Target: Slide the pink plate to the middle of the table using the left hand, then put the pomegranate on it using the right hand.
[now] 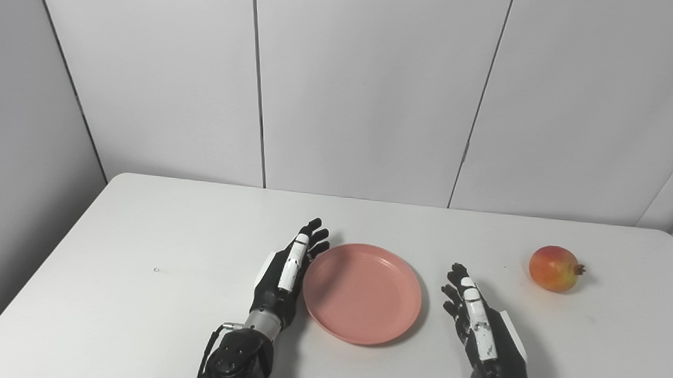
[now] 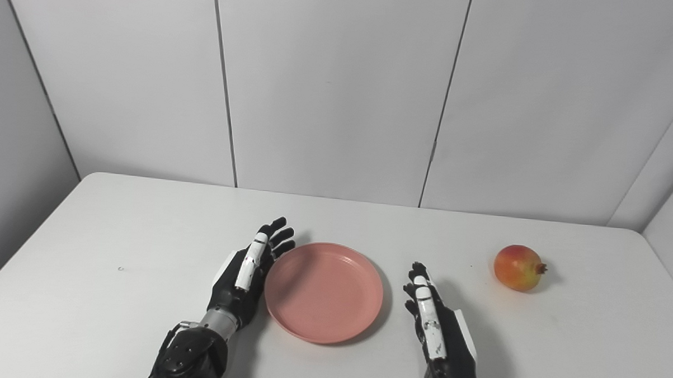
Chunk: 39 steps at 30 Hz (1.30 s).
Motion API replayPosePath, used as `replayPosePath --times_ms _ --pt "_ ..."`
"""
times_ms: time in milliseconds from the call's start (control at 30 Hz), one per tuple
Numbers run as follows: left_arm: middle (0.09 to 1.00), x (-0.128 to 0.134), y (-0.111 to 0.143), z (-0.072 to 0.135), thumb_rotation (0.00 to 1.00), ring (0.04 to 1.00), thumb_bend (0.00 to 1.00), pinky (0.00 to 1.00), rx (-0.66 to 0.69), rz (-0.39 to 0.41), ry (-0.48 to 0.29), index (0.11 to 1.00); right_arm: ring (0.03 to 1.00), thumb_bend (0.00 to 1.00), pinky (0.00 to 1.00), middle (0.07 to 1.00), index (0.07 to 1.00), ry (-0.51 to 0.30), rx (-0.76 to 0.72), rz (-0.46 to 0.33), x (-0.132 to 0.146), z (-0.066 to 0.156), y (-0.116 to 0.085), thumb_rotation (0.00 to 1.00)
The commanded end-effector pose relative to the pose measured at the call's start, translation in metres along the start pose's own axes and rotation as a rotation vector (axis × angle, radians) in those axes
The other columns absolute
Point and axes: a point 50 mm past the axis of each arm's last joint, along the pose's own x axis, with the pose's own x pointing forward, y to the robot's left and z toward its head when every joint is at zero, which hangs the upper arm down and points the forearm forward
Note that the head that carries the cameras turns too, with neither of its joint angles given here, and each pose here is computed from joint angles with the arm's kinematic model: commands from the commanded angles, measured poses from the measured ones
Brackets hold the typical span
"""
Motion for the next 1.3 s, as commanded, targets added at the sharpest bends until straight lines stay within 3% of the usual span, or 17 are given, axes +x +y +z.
replayPosePath --times_ms 0,233,533,867,967,1267 --pt "0.919 -0.004 -0.003 -0.005 1.0 0.909 0.42 0.91 -0.017 -0.01 0.024 0.905 0.956 0.3 0.97 0.966 0.961 -0.095 -0.016 0.006 0.006 0.019 0.003 1.0" --pt "0.919 -0.006 0.009 -0.01 1.0 0.906 0.43 0.91 -0.02 -0.002 0.029 0.904 0.937 0.31 0.95 0.947 0.946 -0.115 -0.064 -0.013 0.01 0.023 0.007 1.0" --pt "0.905 -0.009 0.023 -0.009 1.0 0.898 0.41 0.89 -0.044 0.002 0.037 0.89 0.898 0.33 0.9 0.913 0.91 -0.199 -0.144 -0.07 0.013 0.042 0.013 1.0" --pt "0.913 -0.01 0.029 -0.012 1.0 0.902 0.4 0.91 -0.053 0.006 0.037 0.895 0.861 0.4 0.82 0.877 0.871 -0.344 -0.423 -0.177 0.018 0.076 -0.008 0.98" --pt "0.921 -0.011 0.032 -0.011 1.0 0.911 0.4 0.92 -0.054 0.002 0.038 0.904 0.856 0.5 0.8 0.871 0.874 -0.379 -0.533 -0.221 0.022 0.085 -0.018 0.95" --pt "0.925 -0.009 0.042 -0.014 1.0 0.916 0.39 0.93 -0.08 -0.001 0.041 0.914 0.843 0.62 0.78 0.865 0.863 -0.429 -0.683 -0.301 0.028 0.104 -0.043 0.86"
